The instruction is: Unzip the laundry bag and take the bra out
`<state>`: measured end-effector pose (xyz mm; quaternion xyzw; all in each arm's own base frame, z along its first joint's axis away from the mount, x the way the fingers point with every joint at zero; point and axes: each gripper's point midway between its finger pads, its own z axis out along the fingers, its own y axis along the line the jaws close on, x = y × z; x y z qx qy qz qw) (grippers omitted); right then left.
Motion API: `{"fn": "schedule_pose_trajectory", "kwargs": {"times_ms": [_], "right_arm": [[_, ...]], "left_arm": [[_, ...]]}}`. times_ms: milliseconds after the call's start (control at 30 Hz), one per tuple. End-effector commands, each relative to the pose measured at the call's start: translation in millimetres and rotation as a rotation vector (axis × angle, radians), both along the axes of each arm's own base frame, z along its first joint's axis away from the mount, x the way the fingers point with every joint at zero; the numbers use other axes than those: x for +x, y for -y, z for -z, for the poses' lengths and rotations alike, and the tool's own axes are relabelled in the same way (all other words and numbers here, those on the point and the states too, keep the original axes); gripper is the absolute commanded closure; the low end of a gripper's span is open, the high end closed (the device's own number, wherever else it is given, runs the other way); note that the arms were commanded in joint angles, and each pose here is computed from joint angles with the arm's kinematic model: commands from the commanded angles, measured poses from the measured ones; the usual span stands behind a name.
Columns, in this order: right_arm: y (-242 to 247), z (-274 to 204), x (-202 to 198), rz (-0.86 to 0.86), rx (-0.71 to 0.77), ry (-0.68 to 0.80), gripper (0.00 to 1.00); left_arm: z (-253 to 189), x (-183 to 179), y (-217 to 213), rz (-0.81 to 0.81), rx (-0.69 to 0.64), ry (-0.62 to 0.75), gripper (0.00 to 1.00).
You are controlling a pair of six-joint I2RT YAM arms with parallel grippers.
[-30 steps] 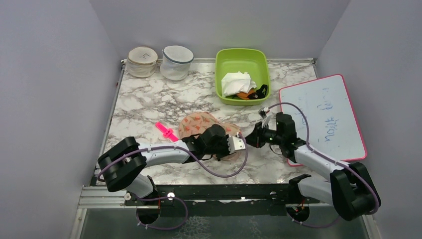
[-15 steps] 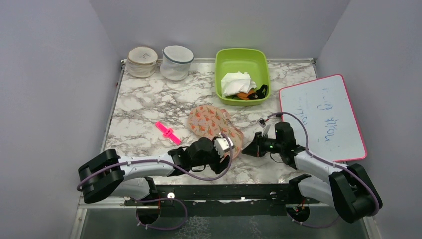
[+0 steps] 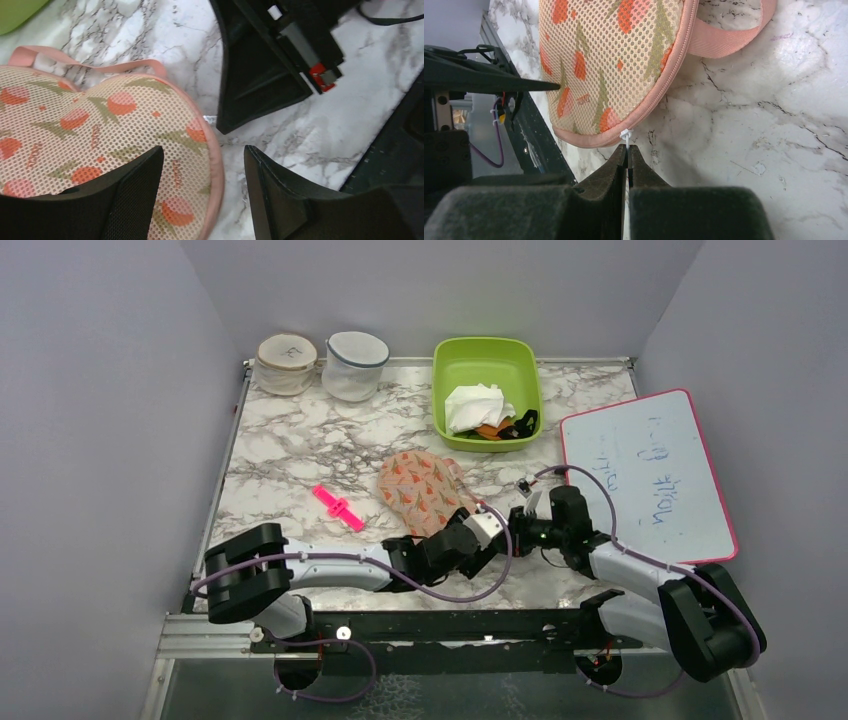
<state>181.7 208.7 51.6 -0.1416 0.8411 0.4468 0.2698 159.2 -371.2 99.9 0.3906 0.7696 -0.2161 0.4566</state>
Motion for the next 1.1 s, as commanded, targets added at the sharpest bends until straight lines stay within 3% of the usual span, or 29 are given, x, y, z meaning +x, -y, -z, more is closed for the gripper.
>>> {"fn": "schedule_pose_trajectory", "kwargs": {"times_ms": [0,167,267,433,767,933,1067], "right_arm": [[-3,-7,7,0.005,0.006,0.039,0.99],[-3,-7,6,0.01,0.016,0.038,0.99],[-3,-6,5,0.006,0.011,0.036,0.99],[-3,-4,4,-0.002,0.011,0.026,0.99],[-4,-4,12,0.006,-0.004,0.037,0.99],[-8,-12,30,0.012,-0.007,0.101,0.99],[-9,-14,51,0.045,-0.03,0.151,0.99]], "left_arm": [[10,21,-10,-0.081,0.097,0.091,0.48],[25,25,-11,-0.087,0.147,0.111,0.54],[30,22,-3,-0.055,0.153,0.103,0.47],[39,20,0,-0.074,0.164,0.101,0.48],[34,16,-16,-0.062,0.19,0.123,0.9],[31,1,-26,0.023,0.169,0.11,1.0],[30,-8,-39,0.058,0.131,0.113,1.0]]}}
